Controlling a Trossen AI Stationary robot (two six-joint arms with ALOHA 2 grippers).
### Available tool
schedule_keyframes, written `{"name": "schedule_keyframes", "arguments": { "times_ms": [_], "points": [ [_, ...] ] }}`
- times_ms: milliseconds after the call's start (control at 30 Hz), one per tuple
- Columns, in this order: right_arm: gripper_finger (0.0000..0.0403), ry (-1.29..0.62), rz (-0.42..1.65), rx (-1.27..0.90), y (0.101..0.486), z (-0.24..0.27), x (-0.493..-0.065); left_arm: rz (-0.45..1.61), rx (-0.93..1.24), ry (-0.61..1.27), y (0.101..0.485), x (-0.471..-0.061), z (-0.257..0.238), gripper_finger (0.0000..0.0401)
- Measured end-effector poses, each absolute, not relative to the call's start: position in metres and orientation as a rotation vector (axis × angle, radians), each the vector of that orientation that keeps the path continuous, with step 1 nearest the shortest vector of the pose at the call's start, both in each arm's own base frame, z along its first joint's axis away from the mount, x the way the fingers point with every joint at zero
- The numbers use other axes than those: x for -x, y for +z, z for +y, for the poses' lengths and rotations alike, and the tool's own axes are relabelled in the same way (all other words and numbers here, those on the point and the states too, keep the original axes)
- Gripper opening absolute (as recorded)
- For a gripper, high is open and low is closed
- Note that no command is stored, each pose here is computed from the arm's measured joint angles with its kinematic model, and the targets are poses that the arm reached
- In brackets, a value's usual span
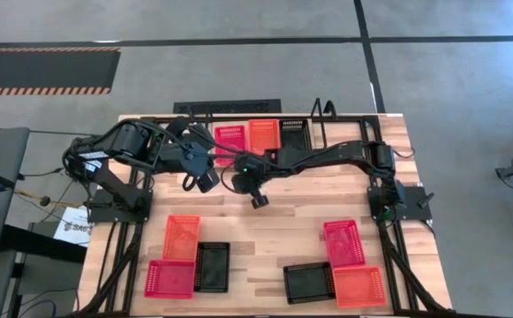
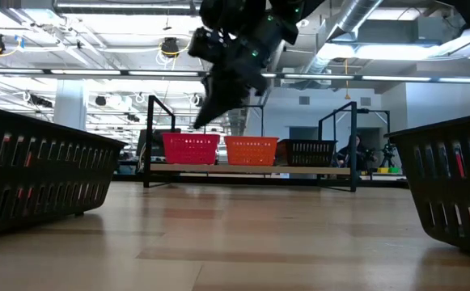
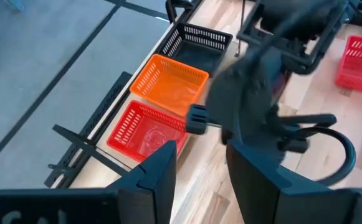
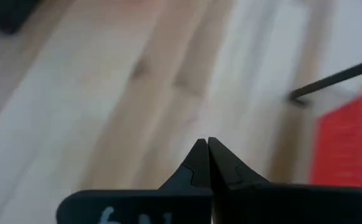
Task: Stack baskets on shelf by color
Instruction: Put the center red bin on the shelf
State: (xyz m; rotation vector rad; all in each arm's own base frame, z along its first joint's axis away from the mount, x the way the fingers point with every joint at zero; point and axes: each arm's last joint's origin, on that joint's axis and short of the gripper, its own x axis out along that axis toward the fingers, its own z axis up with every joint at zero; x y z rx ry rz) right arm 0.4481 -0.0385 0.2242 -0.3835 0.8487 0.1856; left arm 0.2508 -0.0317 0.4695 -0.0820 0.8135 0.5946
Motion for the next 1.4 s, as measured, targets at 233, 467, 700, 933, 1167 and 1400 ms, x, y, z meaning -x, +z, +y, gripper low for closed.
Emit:
{"name": "schedule_keyframes", "arguments": {
  "times_ms": [233,467,700,933,1167,1400],
  "points": [
    [0.0,0.113,0.761,0.395,0.231,-0.052,-0.454,0.816,0.086,0.589,0.469,-0.251,-0.032,0.0129],
    [0.0,0.138,0.789,0.396,0.229,-0.054,-0.452,0.816,0.087,0.589,0.469,-0.251,-0.032,0.0129],
    [0.0,0.111,0.776,0.401,0.224,-0.064,-0.454,0.816,0.088,0.589,0.469,-0.251,-0.032,0.0129],
    [0.0,0.074,0.779,0.391,0.225,-0.081,-0.452,0.817,0.09,0.587,0.469,-0.251,-0.032,0.0129],
    [0.0,0.034,0.789,0.353,0.225,-0.098,-0.448,0.817,0.089,0.588,0.469,-0.251,-0.032,0.0129],
    [0.0,0.062,0.797,0.347,0.217,-0.09,-0.448,0.817,0.088,0.587,0.469,-0.251,-0.032,0.0129]
  ]
}}
